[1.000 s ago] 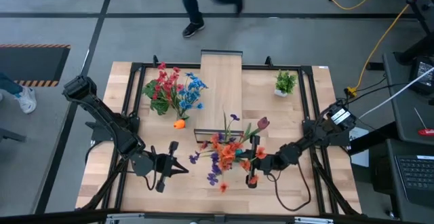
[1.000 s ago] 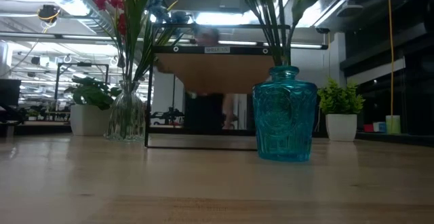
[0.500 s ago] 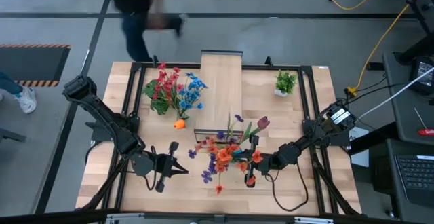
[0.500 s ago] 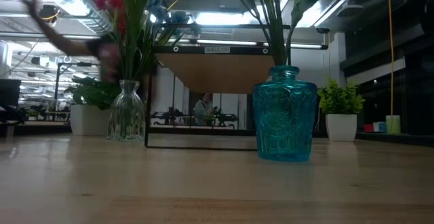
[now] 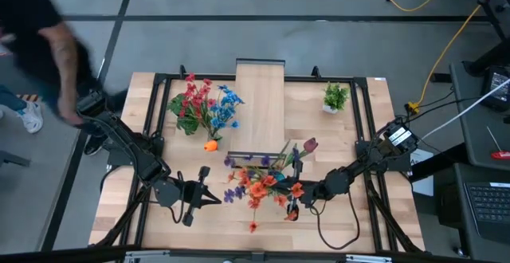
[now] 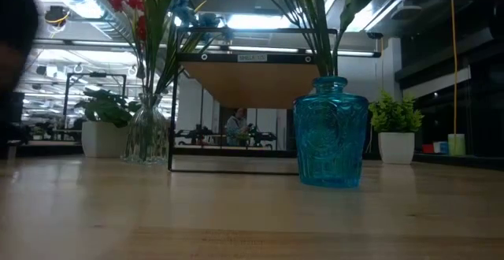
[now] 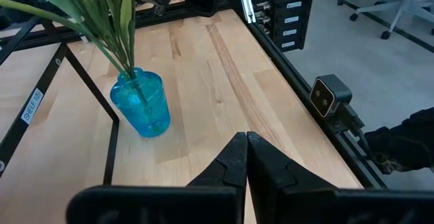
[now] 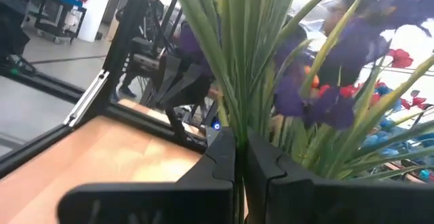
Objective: Pick and place flowers into a vace then onto a shelf
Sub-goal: Put the orange flowers into the blue vase
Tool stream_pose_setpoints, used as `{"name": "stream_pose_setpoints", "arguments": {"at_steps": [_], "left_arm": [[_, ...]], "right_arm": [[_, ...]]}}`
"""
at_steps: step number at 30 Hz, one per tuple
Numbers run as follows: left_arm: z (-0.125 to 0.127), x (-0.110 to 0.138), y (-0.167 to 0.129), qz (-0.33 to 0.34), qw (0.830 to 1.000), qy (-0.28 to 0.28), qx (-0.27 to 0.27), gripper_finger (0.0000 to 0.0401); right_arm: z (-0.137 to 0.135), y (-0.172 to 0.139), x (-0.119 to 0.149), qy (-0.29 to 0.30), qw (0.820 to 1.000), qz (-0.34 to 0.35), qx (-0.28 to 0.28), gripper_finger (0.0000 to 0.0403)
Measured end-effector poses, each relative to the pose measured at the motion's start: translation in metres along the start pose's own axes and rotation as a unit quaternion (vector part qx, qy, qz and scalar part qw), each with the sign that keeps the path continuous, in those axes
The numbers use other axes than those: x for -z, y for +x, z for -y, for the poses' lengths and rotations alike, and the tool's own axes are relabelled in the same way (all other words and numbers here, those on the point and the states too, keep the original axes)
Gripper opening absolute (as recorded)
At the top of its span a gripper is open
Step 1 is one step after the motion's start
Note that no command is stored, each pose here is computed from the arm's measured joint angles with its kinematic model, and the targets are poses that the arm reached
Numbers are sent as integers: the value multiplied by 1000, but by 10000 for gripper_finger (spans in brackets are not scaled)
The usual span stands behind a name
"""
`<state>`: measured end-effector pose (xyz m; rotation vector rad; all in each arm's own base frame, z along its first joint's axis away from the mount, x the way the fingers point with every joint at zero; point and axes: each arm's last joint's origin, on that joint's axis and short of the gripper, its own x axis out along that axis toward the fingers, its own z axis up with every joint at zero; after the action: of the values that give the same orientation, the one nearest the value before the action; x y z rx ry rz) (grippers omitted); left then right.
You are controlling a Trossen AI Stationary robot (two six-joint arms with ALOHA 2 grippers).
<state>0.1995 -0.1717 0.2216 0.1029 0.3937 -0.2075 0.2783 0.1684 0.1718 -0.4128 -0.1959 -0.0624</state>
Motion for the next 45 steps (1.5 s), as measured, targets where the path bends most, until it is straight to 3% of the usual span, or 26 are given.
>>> {"name": "stream_pose_setpoints", "arguments": {"at_steps": [5,12,26,35,42,45], "left_arm": [[0,0,0,0,1000,0,0,4],[0,0,0,0,1000,0,0,2],[0,0,0,0,1000,0,1,2],[2,0,0,-6,999,0,33,3],[2,0,0,-6,999,0,33,4],[2,0,0,-6,999,0,33,7]], "right_arm": [[-2,0,4,14,1000,-23,-4,5],[1,-1,6,24,997,-54,52,27],[-2,-2,5,64,995,-52,54,43],[-10,-13,-3,71,992,-63,83,46],[-11,-13,-4,74,992,-61,84,96],[-9,-14,-3,73,987,-79,118,124]]}}
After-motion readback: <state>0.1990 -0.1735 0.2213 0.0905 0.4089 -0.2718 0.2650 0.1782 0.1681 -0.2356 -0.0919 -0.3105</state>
